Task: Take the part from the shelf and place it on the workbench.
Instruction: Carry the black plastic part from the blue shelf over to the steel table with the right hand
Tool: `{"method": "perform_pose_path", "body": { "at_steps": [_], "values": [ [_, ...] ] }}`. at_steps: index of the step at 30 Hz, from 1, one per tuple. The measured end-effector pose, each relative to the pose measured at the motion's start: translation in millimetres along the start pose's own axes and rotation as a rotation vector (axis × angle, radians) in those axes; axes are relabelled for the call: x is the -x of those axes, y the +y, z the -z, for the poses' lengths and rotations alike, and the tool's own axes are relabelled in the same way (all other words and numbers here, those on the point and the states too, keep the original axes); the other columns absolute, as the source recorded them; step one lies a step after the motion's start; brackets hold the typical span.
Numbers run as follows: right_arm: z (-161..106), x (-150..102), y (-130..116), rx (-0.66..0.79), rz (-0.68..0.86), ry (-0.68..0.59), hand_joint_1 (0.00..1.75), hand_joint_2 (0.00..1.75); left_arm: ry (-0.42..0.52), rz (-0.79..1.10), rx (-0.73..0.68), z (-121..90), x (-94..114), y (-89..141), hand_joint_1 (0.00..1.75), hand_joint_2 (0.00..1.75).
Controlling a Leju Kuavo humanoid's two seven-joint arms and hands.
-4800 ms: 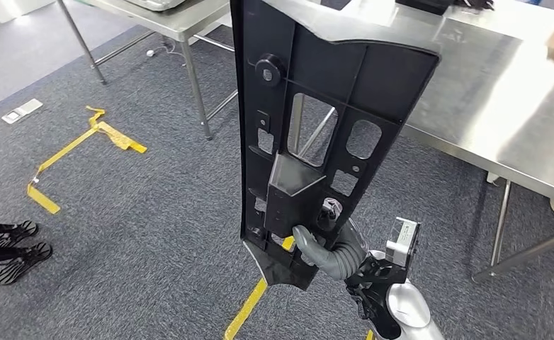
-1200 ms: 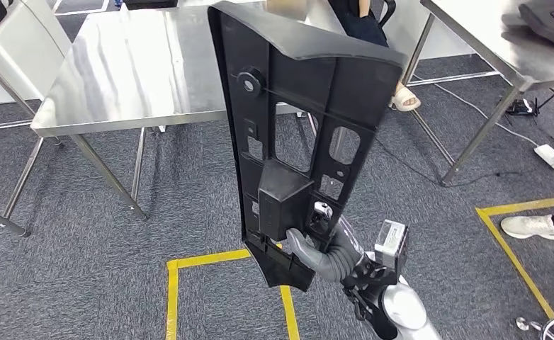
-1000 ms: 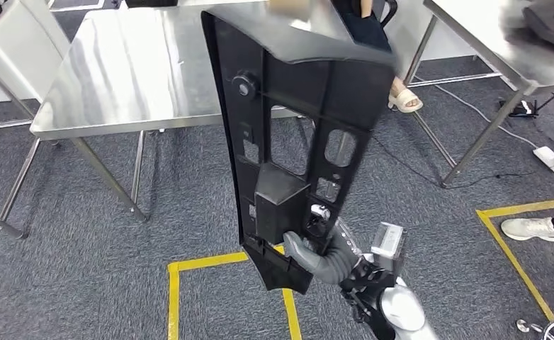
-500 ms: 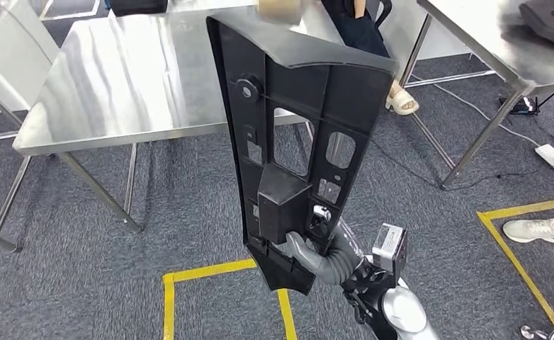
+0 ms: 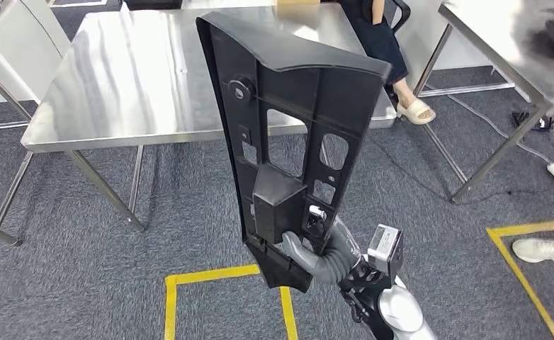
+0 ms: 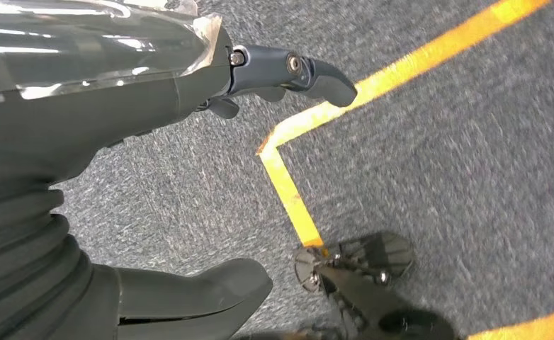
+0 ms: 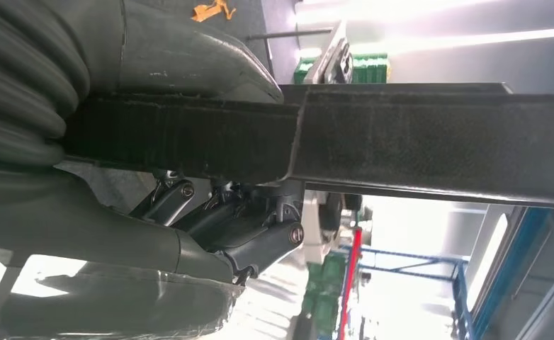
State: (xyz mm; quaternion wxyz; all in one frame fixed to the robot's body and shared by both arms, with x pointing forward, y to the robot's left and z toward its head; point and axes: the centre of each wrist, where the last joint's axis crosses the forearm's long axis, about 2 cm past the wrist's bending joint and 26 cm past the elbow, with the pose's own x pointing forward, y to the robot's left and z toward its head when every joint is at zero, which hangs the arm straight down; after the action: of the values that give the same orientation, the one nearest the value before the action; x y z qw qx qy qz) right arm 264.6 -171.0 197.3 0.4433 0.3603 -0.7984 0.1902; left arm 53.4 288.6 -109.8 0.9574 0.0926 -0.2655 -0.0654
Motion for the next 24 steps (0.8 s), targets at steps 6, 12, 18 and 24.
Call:
{"method": "perform_pose_path", "body": {
  "at_steps": [6, 12, 18, 24],
  "values": [
    [-1.0, 0.6, 0.0, -0.001, -0.004, 0.005, 1.75, 1.75, -0.003, -0.002, 0.005, -0.1, 0.0, -0.4, 0.0, 1.75],
    [1.1, -0.4, -0.7, -0.005, -0.011, 0.002, 1.75, 1.75, -0.008, -0.004, 0.01, -0.6, 1.5, -0.3, 0.0, 1.75],
    [1.1, -0.4, -0.5, -0.005, -0.011, 0.001, 1.75, 1.75, 0.002, 0.0, 0.006, -0.4, 1.2, 0.1, 0.0, 1.75],
    [1.1, -0.3, -0.5, -0.005, -0.011, 0.002, 1.75, 1.75, 0.005, 0.001, 0.003, -0.3, 1.2, 0.9, 0.0, 1.75]
  ]
}}
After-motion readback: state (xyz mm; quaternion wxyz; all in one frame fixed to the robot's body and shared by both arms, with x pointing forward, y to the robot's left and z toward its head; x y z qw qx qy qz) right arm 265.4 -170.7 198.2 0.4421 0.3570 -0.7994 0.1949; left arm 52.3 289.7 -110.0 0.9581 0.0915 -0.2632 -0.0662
